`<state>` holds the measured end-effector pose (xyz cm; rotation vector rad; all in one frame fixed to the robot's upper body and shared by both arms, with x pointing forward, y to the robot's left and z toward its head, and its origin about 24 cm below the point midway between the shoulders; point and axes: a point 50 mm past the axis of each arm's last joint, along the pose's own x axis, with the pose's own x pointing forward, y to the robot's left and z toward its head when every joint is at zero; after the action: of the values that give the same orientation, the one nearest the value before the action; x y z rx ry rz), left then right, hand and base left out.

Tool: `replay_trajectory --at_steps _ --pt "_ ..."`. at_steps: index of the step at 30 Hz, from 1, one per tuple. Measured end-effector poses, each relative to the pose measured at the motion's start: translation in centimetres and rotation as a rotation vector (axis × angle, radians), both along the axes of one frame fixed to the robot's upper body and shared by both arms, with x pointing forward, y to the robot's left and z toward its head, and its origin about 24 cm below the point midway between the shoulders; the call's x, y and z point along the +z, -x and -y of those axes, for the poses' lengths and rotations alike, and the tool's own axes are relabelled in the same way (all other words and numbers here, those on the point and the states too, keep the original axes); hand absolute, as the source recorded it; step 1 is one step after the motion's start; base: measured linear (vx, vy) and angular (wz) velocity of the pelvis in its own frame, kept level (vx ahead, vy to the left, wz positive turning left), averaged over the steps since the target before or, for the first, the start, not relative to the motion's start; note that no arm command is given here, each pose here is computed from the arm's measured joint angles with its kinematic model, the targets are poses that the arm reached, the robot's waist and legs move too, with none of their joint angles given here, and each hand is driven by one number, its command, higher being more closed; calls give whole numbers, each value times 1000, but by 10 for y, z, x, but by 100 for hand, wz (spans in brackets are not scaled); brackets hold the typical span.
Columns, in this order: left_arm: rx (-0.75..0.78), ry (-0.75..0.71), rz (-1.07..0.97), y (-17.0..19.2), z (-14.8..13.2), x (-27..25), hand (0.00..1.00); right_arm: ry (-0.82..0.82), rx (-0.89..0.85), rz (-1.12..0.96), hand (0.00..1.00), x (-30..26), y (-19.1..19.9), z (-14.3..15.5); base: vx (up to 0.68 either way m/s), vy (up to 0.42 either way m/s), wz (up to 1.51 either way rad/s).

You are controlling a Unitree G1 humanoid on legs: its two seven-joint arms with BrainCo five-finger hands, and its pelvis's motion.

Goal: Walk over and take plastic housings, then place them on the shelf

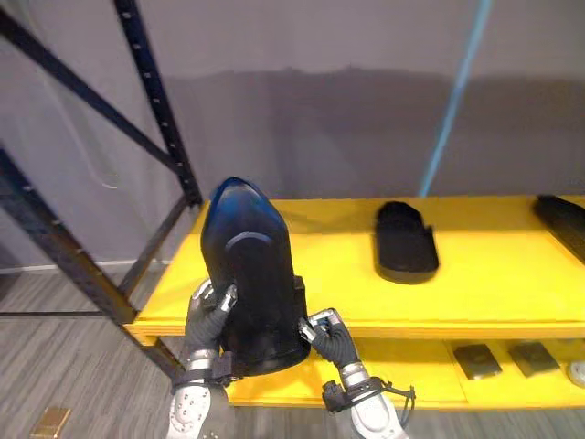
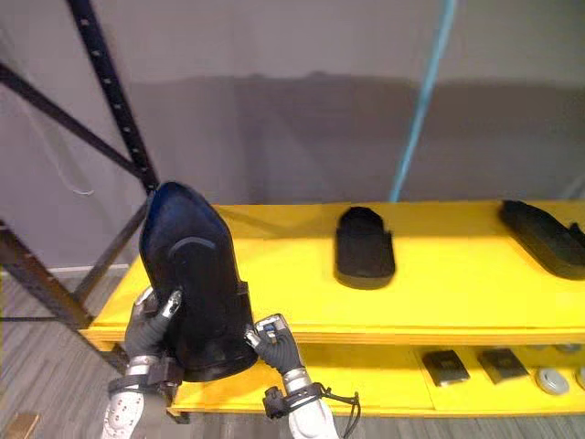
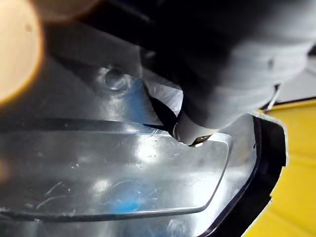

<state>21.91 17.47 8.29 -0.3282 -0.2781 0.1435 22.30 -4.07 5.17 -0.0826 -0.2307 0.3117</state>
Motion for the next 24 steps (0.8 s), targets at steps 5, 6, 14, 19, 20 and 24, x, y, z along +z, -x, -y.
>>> replay_trajectory --at_steps 5,6,14,19,20,24 --pt "9 -1 45 -4 -2 9 100 31 14 65 0 14 -13 4 -37 146 -24" --pt "0 7 49 -5 1 10 100 38 11 85 0 18 -12 9 -16 2 39" --pt "108 -14 132 -12 -1 28 100 -111 -210 313 0 80 -4 80 12 -19 33" --pt "530 -66 95 12 -77 28 100 -182 -693 414 0 95 26 181 2 7 2" --pt "586 -68 79 18 -86 26 100 -195 -767 426 0 95 33 194 6 24 -12" --pt "661 -120 61 26 -100 27 100 -162 -1019 379 0 76 64 234 -5 20 -19"
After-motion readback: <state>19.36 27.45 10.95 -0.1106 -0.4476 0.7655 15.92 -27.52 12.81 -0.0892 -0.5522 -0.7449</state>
